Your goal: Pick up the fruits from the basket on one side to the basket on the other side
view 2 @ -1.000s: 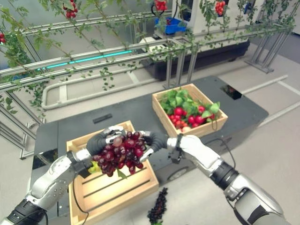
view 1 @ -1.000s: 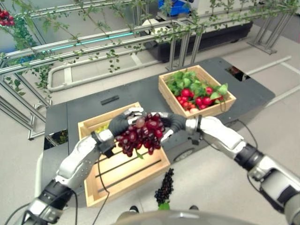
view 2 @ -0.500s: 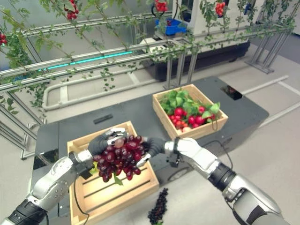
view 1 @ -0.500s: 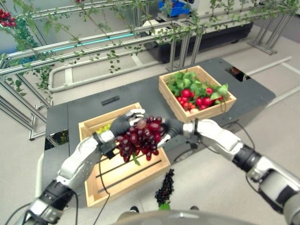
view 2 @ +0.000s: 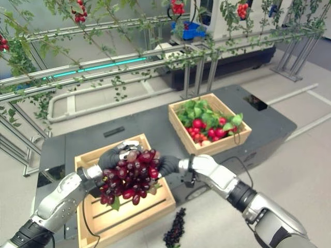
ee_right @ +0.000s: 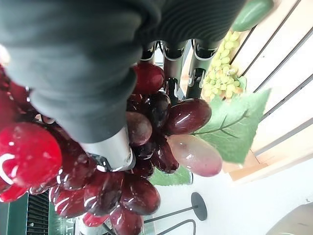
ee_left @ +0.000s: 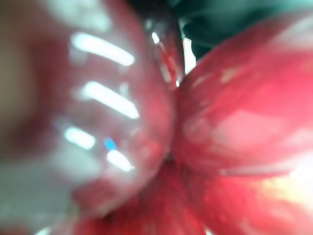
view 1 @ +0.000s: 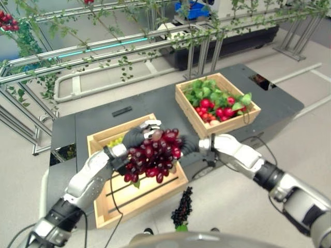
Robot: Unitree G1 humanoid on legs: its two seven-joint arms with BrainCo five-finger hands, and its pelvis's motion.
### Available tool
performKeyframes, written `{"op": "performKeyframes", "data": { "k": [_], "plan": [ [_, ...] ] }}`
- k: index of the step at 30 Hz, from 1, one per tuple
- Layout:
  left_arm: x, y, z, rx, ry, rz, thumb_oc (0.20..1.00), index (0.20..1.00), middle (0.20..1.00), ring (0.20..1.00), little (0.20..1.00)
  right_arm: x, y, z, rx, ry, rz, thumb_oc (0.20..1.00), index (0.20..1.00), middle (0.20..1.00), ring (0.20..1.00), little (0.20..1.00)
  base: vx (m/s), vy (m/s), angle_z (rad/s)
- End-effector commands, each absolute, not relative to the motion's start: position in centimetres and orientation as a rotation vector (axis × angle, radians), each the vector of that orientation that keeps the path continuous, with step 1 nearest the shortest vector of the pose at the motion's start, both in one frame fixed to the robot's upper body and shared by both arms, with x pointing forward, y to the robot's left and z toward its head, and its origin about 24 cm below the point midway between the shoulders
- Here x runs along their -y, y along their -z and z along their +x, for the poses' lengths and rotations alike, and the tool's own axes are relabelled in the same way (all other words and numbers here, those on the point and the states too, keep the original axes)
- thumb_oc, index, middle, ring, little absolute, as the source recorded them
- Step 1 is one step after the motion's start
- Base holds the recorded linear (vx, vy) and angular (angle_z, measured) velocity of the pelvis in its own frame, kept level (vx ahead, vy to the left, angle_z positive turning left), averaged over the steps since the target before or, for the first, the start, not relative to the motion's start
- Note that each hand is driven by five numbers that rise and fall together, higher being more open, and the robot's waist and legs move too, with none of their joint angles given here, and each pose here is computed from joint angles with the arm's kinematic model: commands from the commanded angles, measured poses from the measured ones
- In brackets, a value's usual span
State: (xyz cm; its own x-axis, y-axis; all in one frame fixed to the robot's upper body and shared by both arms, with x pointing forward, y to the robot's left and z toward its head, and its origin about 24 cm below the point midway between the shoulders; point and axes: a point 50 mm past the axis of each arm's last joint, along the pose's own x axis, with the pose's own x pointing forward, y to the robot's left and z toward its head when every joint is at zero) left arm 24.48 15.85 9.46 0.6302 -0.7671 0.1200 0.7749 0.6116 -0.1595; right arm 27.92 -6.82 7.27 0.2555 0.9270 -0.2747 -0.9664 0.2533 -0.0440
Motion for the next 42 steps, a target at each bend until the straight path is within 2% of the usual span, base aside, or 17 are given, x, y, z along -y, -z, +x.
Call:
{"op": "performKeyframes", "data": {
  "k": [1, 17, 27, 28, 42],
  "plan": [
    [-12.7, -13.6, 24.9, 0.251, 1.05, -0.165, 0.2, 0.2, 0.2, 0.2, 0.2, 2.6, -10.2, 27.0, -0.058, -1.471, -0.12, 0.2, 0.2, 0.2, 0.2, 0.2, 0.0, 0.0, 0.0],
    [-13.0, -13.5, 25.0, 0.252, 1.03, -0.162, 0.2, 0.2, 0.2, 0.2, 0.2, 3.0, -9.6, 27.0, -0.083, -1.446, -0.073, 0.2, 0.2, 0.2, 0.2, 0.2, 0.0, 0.0, 0.0],
    [-13.4, -13.3, 24.8, 0.246, 1.016, -0.171, 0.2, 0.2, 0.2, 0.2, 0.2, 5.0, -9.1, 27.6, -0.097, -1.356, -0.047, 0.2, 0.2, 0.2, 0.2, 0.2, 0.0, 0.0, 0.0],
    [-13.6, -13.3, 24.8, 0.246, 1.01, -0.171, 0.2, 0.2, 0.2, 0.2, 0.2, 5.4, -9.1, 27.7, -0.095, -1.343, -0.043, 1.0, 1.0, 1.0, 1.0, 1.0, 0.0, 0.0, 0.0],
    [-14.3, -13.1, 24.7, 0.242, 0.985, -0.16, 0.2, 0.2, 0.2, 0.2, 0.2, 7.6, -8.4, 28.3, -0.139, -1.263, -0.002, 1.0, 1.0, 1.0, 1.0, 1.0, 0.0, 0.0, 0.0]
  ]
}}
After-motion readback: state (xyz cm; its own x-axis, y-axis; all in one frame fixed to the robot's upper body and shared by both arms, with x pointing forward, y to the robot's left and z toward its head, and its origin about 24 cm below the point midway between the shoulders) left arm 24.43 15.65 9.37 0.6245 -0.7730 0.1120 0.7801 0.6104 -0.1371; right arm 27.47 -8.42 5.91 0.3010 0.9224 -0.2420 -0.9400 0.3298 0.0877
